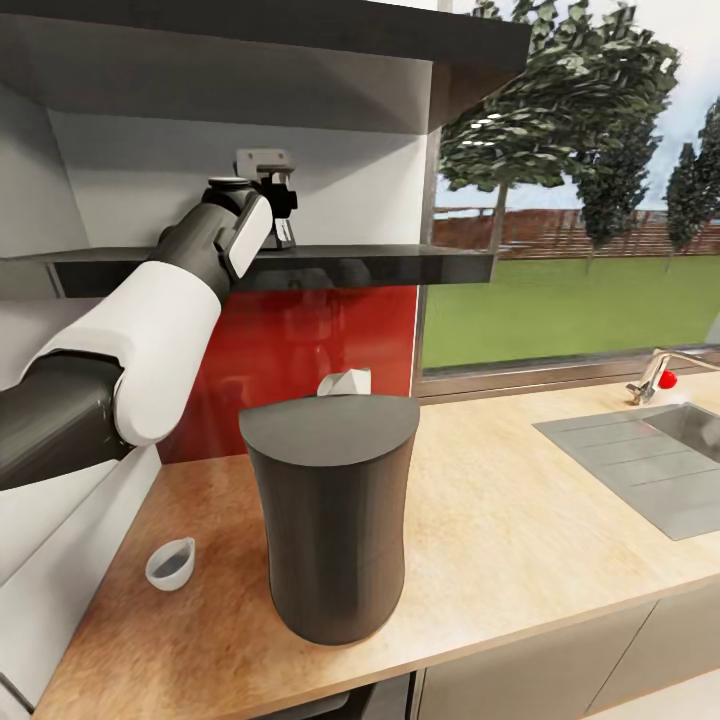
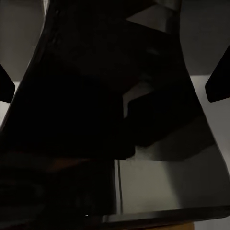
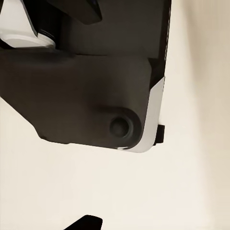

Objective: Set up a coffee station on the kitchen countertop: keep the coffee maker on the countertop, move the bottle of coffee from the kitchen shelf to the counter next to the coffee maker, place a paper coffee filter on top of the coffee maker, put the saucer next to the coffee maker with the coffee cup on the saucer, and place the electric kettle next to the coffee maker.

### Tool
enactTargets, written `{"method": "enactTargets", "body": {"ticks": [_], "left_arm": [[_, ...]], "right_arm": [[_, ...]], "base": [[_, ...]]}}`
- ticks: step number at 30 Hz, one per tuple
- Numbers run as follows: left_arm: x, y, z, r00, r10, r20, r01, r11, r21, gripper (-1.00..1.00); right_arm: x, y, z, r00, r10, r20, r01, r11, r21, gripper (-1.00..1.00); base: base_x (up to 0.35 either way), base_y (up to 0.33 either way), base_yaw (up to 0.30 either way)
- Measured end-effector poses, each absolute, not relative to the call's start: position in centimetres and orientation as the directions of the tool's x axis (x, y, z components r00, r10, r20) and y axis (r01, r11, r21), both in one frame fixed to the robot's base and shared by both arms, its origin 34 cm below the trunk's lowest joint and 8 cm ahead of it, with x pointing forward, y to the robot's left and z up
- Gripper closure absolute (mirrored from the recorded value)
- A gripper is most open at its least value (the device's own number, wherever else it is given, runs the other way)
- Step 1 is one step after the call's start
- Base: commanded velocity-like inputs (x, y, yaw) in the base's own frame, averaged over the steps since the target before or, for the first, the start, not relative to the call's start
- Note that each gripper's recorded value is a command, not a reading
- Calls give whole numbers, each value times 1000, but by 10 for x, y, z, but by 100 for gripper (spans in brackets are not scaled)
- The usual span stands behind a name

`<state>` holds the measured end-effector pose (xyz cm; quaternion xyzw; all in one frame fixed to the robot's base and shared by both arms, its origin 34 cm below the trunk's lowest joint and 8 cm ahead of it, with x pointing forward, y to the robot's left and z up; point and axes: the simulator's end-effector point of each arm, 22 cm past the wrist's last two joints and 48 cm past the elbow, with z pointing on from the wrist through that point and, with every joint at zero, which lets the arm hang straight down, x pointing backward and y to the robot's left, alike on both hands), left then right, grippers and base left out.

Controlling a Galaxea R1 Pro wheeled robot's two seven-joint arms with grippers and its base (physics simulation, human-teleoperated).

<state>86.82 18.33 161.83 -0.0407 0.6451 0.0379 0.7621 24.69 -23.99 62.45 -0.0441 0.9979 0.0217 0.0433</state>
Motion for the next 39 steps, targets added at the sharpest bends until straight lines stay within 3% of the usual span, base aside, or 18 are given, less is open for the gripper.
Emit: {"method": "enactTargets", "body": {"ticks": [2, 3, 39], "left_arm": [[869, 183, 1616, 159, 6, -987, -110, 994, -12, -100], [870, 183, 1614, 156, 5, -988, -110, 994, -12, 100], [873, 182, 1598, 136, -31, -990, -89, 995, -44, 100]], "right_arm": [[247, -240, 625, -992, -86, -88, -90, 995, 39, -100], [247, -240, 625, -992, -86, -88, -90, 995, 40, -100], [249, -230, 625, -992, -88, -95, -93, 994, 53, -100]], "base": [[0, 0, 0], [0, 0, 0], [0, 0, 0]]}}
